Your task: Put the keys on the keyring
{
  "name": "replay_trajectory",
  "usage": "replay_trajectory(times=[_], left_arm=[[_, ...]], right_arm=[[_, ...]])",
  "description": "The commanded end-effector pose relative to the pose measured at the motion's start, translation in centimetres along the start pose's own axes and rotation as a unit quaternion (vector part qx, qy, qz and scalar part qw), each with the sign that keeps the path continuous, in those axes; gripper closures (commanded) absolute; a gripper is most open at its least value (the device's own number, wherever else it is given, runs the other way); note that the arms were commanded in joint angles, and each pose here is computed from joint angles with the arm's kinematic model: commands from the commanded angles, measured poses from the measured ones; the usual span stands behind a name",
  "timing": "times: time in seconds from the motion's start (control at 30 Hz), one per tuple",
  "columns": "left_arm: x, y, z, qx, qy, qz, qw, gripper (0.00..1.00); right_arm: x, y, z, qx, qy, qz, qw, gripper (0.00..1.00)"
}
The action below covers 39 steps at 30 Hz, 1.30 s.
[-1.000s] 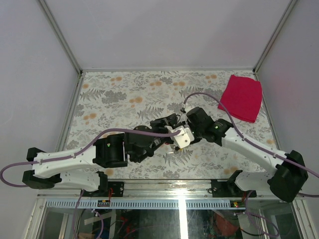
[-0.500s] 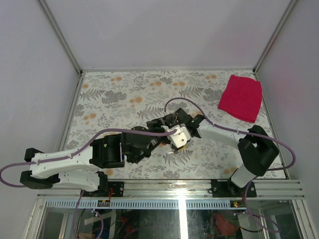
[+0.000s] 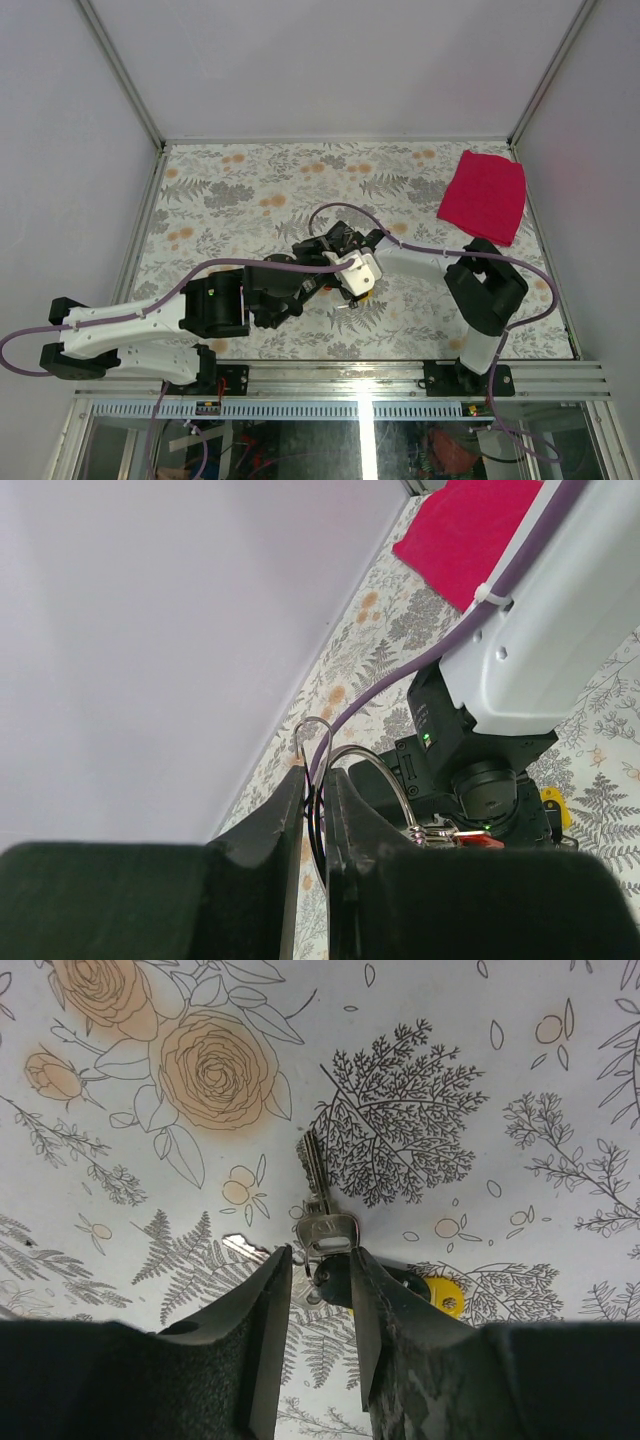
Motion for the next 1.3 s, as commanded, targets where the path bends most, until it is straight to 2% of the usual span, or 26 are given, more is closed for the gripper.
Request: replay_trajectory(times=[0.0,0.3,0.4,0.53,0.63,0.93,1.13,1.27], left_arm=[[1.4,0.5,0.8,-0.007,0.013,0.024,1.000,1.00],[1.2,0.3,0.9,-0.007,0.009,0.022,1.000,1.00],[1.2,0.3,1.0,-0.006,0.009,0.022,1.000,1.00],[1.2,0.3,0.9,-0.005,0.008,0.022,1.000,1.00],[1.1,0.2,0.9,-0.004,0.007,0.022,1.000,1.00],[0.9,0.1,0.8,0.001,0.002,0.021,1.000,1.00],[0.8,0.1,0.7,0.004,-0.001,0.022,1.000,1.00],[0.9,0.2,0.7,0.004,-0.001,0.024,1.000,1.00]], right_arm=[[0.1,0.1,1.1,-0.008,0.027,-0.015,0.999,0.65],[0.1,0.1,1.1,-0.004,0.031,-0.018,0.999,0.84],[0.2,0.2,1.0,-0.004,0.033,-0.017,0.999,0.85],[0.2,0.3,1.0,-0.003,0.037,-0.017,0.999,0.74],[0.2,0.4,0.9,0.000,0.040,-0.018,0.999,0.73],[0.1,0.4,0.8,0.005,0.044,-0.019,0.999,0.85],[0.3,0.8,1.0,-0.004,0.044,-0.014,0.999,1.00],[0.4,1.8,1.2,-0.019,0.044,-0.009,0.999,1.00]])
Point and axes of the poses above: each gripper's point midway between its finger pads, its own y axis back along the fingers, its own x axis along the line the jaws close on, z = x × y, the point moved 4 cm from there along y, back along the fingers, and after that the axes turned 11 degrees about -y, right-handed, at the moved point
